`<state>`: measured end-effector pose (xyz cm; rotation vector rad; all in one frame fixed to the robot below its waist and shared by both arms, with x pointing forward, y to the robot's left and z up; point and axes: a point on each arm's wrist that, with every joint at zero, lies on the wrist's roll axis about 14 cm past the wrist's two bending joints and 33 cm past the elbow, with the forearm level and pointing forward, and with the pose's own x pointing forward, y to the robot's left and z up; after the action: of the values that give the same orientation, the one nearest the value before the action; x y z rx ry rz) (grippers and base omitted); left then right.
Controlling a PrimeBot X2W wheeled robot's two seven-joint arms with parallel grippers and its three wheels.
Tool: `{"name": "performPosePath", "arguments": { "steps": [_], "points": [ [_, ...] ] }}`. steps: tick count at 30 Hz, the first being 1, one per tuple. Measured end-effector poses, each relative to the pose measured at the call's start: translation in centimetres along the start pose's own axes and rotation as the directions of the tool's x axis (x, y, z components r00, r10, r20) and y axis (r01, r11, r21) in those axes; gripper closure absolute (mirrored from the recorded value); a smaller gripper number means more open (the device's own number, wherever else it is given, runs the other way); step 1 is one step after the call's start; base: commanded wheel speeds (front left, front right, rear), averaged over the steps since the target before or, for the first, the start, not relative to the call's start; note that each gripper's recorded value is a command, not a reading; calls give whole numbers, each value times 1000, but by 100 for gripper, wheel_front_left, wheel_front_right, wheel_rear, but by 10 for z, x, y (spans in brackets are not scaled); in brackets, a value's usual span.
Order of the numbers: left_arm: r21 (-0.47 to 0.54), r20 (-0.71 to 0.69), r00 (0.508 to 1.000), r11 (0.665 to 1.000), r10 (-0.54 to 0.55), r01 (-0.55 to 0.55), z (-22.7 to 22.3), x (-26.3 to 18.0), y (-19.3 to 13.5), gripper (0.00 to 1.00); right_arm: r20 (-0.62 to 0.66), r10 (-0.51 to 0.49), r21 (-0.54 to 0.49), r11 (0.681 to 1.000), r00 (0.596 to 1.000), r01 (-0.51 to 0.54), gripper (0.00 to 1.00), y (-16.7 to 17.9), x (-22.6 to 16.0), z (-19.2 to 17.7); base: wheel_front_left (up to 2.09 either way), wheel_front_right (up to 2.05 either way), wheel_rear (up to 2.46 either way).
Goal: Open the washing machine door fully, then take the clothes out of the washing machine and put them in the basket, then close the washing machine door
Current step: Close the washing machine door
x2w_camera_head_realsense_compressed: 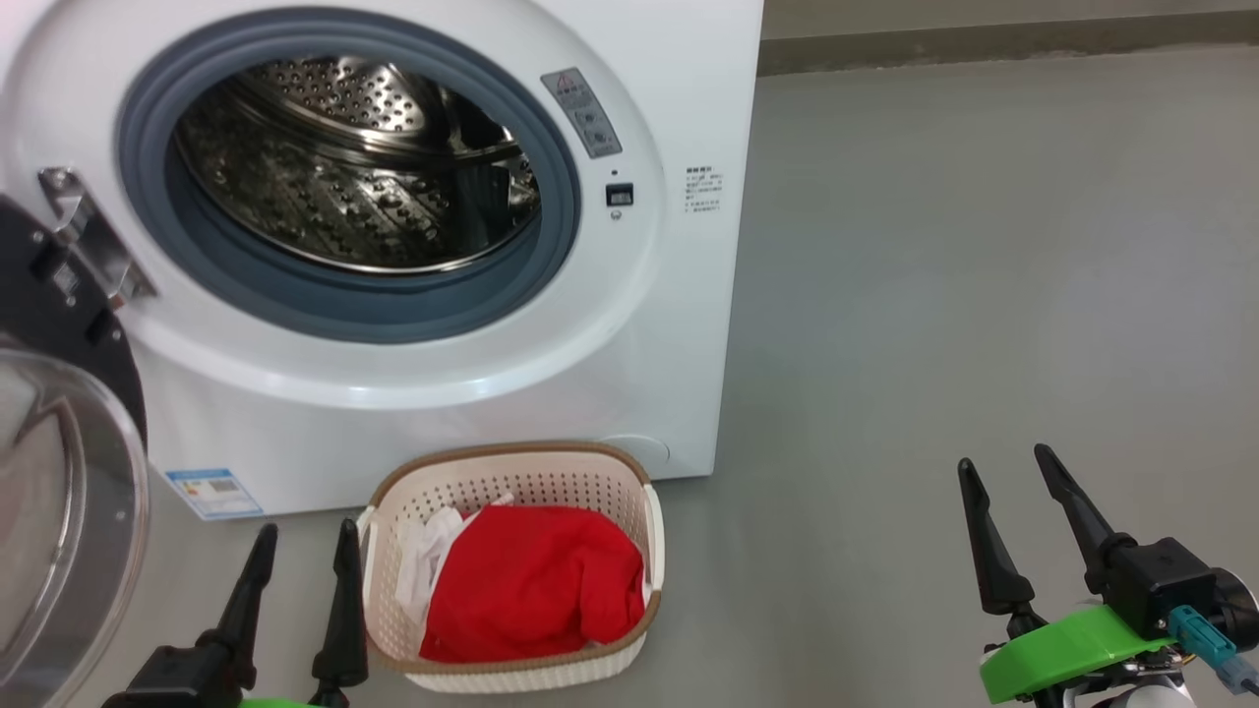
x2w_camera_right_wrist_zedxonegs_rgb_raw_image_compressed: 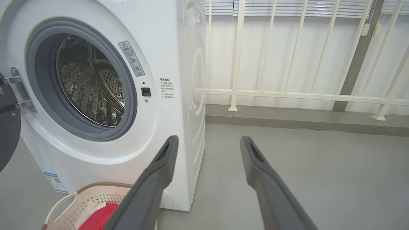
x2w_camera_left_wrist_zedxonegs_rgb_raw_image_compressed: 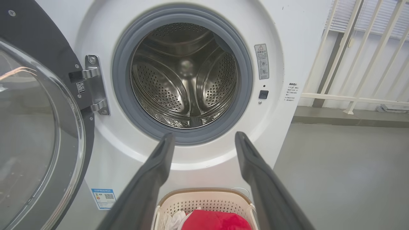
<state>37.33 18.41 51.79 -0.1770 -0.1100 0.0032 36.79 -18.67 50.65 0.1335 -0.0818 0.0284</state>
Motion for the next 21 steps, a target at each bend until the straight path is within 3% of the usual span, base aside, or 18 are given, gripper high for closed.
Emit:
{"name": "performPosePath", "arguments": {
  "steps": [9, 21],
  "points": [
    [8, 2, 1000, 1000, 3, -3, 1, 0, 2, 0, -8, 4, 0, 1000, 1000, -4, 0, 1, 2, -3, -103, 103, 0],
    [12, -2, 1000, 1000, 6, -6, -1, 1, 4, 0, -15, 12, 2, 1000, 1000, -12, 0, 4, 3, -5, -7, 7, 0]
  ]
}}
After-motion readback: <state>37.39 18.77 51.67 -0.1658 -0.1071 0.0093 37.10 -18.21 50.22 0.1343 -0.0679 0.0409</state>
